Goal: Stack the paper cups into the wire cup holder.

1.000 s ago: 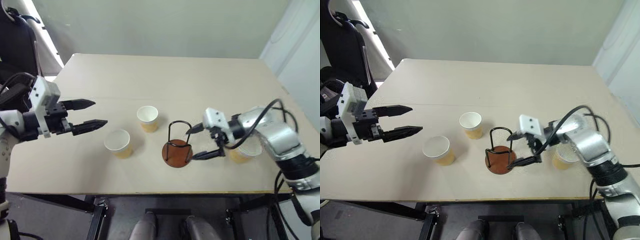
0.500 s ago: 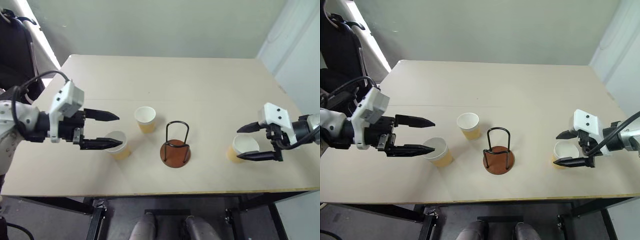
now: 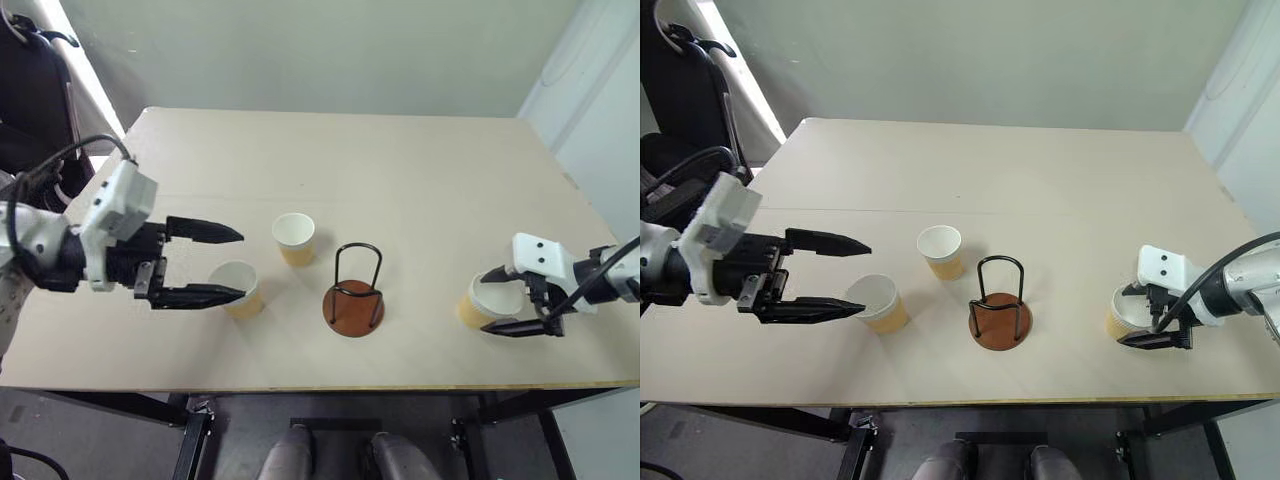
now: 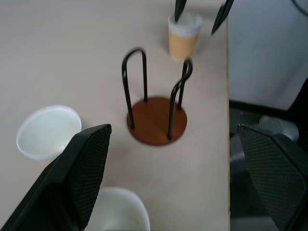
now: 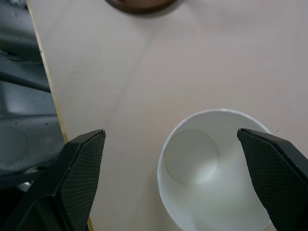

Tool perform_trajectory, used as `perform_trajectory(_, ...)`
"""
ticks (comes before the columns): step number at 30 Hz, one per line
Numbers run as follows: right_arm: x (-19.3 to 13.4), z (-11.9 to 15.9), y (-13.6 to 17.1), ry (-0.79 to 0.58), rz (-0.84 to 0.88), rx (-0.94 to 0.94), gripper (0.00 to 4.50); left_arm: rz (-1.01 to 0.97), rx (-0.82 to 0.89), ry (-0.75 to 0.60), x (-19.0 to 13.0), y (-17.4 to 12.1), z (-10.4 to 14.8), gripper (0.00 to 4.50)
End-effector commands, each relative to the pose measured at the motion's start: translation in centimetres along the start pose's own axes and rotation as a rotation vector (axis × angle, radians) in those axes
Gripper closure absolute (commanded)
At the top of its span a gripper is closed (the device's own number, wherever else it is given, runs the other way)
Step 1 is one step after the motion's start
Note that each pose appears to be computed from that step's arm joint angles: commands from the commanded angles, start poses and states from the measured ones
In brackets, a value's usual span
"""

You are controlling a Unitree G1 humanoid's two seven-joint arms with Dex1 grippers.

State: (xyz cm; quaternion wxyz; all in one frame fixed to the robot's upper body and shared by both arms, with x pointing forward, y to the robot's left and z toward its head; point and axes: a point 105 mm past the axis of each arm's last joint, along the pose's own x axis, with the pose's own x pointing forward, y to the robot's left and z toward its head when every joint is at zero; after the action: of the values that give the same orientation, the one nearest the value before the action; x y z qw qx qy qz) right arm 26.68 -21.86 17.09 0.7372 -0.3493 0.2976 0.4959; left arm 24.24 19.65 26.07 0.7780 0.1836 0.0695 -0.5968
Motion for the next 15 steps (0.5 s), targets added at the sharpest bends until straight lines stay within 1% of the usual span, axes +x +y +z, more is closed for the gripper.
perform_trajectory(1, -0.2, -0.1, 0.1, 0.022, 0.0, -0.023, 0.05, 0.008, 0.044, -0.018, -0.6, -0.5, 0.8, 0.0)
perform_trajectory(6, 0.8, -0.5, 0.1, 0.047, 0.023, -0.026, 0.05, 0.048, 0.108, -0.114, -0.6, -0.1, 1.7, 0.0)
perform_trajectory(9, 1.6, -0.7, -0.2, 0.059, 0.019, -0.028, 0.05, 0.054, 0.123, -0.131, -0.6, 0.1, 1.6, 0.0)
perform_trajectory(11, 1.9, -1.0, -0.5, 0.071, 0.016, -0.031, 0.41, 0.06, 0.136, -0.155, -0.6, 0.2, 1.8, 0.0)
perform_trajectory(12, 2.0, -1.1, -0.5, 0.074, 0.017, -0.032, 0.67, 0.061, 0.139, -0.164, -0.6, 0.2, 1.8, 0.0)
perform_trajectory(13, 2.1, -1.1, -0.6, 0.077, 0.016, -0.033, 0.98, 0.062, 0.14, -0.168, -0.6, 0.2, 1.9, 0.0)
perform_trajectory(15, 2.1, -1.3, -0.8, 0.085, 0.014, -0.034, 1.75, 0.067, 0.143, -0.178, -0.7, 0.2, 1.9, 0.0)
